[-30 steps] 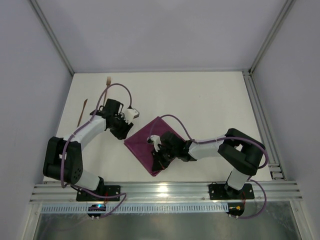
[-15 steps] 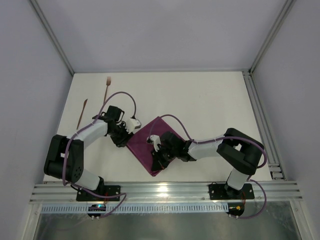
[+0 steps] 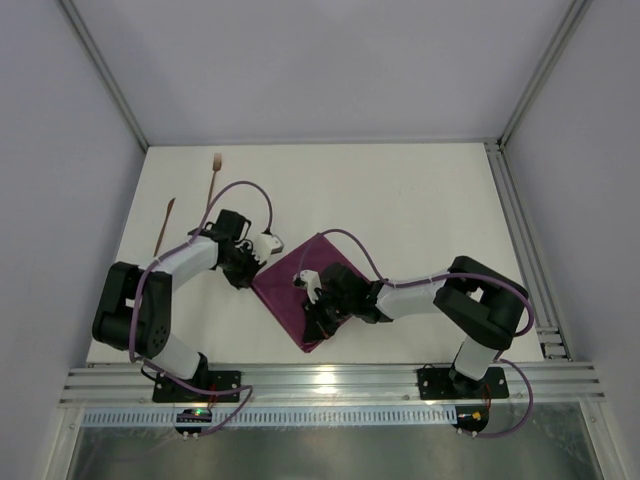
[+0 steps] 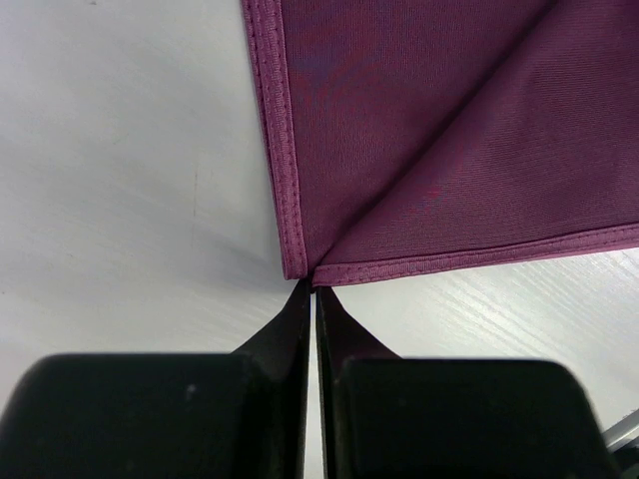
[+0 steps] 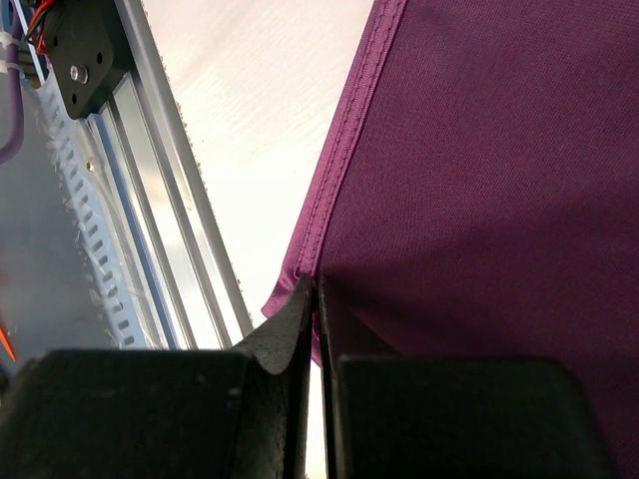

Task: Fold the napkin into a case and place the utensils inside
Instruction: Fold the square-folded napkin at the center of the board.

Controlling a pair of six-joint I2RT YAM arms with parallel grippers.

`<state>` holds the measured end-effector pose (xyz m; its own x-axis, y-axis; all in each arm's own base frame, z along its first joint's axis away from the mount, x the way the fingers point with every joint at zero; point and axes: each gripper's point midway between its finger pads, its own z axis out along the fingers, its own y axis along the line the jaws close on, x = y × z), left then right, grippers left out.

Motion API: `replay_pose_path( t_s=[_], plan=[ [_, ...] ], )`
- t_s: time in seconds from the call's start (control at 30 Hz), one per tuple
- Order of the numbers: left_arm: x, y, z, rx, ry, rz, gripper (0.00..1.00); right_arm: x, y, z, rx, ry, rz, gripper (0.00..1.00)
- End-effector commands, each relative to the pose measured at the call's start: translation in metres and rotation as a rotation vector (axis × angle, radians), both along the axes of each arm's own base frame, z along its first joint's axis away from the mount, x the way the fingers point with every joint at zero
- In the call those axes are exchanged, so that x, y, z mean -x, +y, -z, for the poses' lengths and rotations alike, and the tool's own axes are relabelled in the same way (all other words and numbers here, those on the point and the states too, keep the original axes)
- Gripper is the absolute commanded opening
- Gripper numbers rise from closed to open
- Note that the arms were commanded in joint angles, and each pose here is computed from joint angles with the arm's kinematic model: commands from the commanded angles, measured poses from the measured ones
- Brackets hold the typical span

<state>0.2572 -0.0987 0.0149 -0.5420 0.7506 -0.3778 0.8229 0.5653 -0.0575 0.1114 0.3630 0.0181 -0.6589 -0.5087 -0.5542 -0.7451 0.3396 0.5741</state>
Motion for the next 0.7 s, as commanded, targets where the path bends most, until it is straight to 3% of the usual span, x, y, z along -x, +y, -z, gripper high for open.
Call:
replay_pose_path(
  t_s=[0.0, 0.27, 0.47, 0.67],
  plan=[
    [-0.015, -0.003, 0.000, 0.000, -0.031, -0.024, 0.00, 0.002, 0.003, -0.014, -0.038, -0.018, -0.015, 0.04],
    [-0.016, -0.004, 0.004, 0.005, -0.026, -0.041, 0.00, 0.000, 0.006, -0.033, -0.076, -0.027, 0.008, 0.04],
    [-0.021, -0.005, 0.002, 0.008, -0.039, -0.060, 0.00, 0.007, 0.012, -0.019, -0.095, 0.069, 0.039, 0.04],
    [-0.025, -0.003, 0.001, 0.002, -0.051, -0.080, 0.03, 0.003, 0.015, -0.011, -0.089, 0.073, 0.061, 0.04]
  ],
)
